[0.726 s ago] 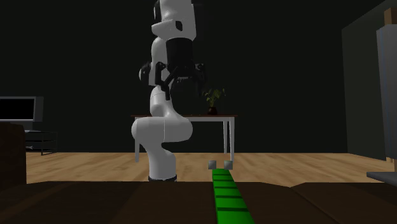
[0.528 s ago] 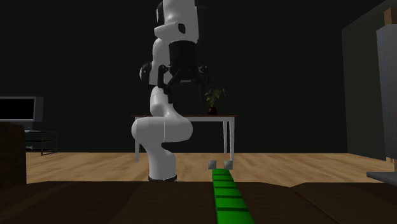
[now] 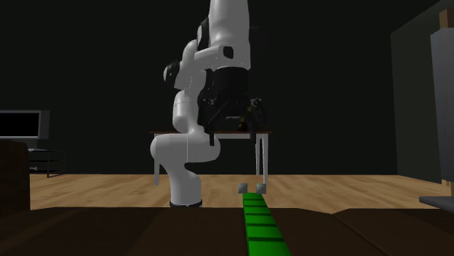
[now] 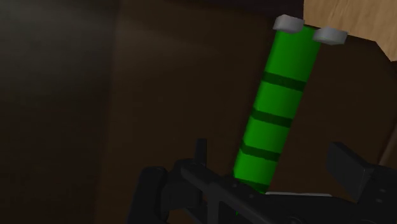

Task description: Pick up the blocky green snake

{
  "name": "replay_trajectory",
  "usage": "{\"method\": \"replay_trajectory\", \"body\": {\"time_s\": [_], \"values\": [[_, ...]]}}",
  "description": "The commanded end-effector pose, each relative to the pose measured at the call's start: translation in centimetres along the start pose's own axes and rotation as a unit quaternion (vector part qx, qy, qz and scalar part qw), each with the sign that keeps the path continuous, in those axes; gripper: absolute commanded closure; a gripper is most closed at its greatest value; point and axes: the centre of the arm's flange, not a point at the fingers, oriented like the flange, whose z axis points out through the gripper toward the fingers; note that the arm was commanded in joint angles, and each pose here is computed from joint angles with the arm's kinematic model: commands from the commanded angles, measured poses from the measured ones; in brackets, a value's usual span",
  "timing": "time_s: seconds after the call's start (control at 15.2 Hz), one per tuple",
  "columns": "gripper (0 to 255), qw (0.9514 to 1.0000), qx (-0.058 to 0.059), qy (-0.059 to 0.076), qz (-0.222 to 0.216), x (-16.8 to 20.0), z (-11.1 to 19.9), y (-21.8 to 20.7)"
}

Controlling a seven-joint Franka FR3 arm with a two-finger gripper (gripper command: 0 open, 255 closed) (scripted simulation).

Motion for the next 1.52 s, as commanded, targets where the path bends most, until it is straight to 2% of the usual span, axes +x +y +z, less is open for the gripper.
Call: {"method": "replay_trajectory", "body": {"time_s": [0.0, 0.26, 0.53, 1.06, 1.19, 1.25, 1.45], "values": [[0, 0.9996, -0.007, 0.007, 0.025, 1.8, 2.1, -1.2], [0, 0.997, -0.022, 0.019, 0.072, 5.3, 5.6, -2.6], [0, 0.9918, -0.038, 0.031, 0.118, 9.0, 9.0, -3.6], [0, 0.9914, -0.039, 0.031, 0.121, 9.4, 13.2, -3.5], [0, 0.9914, -0.039, 0.031, 0.121, 9.4, 13.2, -3.5], [255, 0.9914, -0.039, 0.031, 0.121, 9.4, 13.2, -3.6], [255, 0.9914, -0.039, 0.031, 0.121, 9.4, 13.1, -3.6]]}}
